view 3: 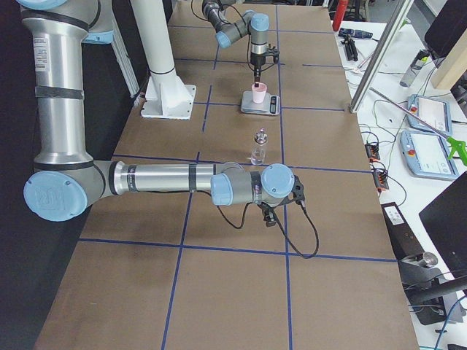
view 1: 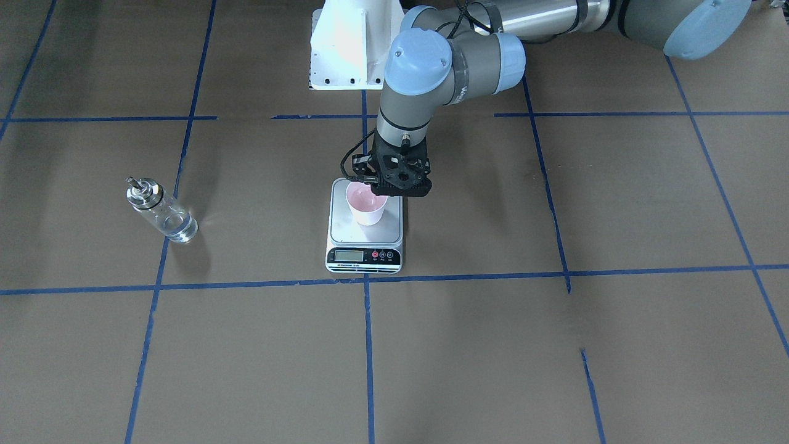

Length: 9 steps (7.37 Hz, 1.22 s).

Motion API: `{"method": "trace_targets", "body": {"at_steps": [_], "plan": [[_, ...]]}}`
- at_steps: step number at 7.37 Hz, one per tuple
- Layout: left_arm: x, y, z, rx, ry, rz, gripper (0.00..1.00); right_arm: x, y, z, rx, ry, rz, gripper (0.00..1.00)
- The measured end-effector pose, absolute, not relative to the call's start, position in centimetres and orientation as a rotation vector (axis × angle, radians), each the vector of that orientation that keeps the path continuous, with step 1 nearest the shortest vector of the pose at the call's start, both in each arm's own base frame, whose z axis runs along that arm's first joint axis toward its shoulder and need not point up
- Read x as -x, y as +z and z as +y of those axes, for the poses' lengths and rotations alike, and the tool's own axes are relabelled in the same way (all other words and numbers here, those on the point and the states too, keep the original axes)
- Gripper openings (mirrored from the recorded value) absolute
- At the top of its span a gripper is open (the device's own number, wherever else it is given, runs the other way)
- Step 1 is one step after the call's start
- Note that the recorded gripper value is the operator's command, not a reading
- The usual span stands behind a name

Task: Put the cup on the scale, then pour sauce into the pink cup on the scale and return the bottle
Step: 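Raise the left gripper away from the cup while the right gripper approaches the glass bottle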

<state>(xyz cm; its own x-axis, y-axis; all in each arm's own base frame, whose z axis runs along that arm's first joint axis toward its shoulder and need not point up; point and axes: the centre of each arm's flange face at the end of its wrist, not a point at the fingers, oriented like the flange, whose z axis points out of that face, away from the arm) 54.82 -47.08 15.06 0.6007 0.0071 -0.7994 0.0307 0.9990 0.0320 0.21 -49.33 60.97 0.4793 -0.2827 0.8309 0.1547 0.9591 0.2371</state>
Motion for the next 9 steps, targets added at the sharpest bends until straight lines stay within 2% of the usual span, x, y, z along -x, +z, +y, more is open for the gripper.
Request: {"method": "trace_targets", "body": {"at_steps": [5, 9], "plan": [[-47.5, 14.0, -43.4, -0.102, 0.005, 1.021, 0.47, 1.9, 58.9, -49.8, -0.131, -0.288, -1.043, 1.0], [-39.1, 14.9, -43.1, -0.14, -0.024, 1.08, 0.49, 6.6, 50.7, -48.7, -0.124, -0.26, -1.05, 1.0]]}}
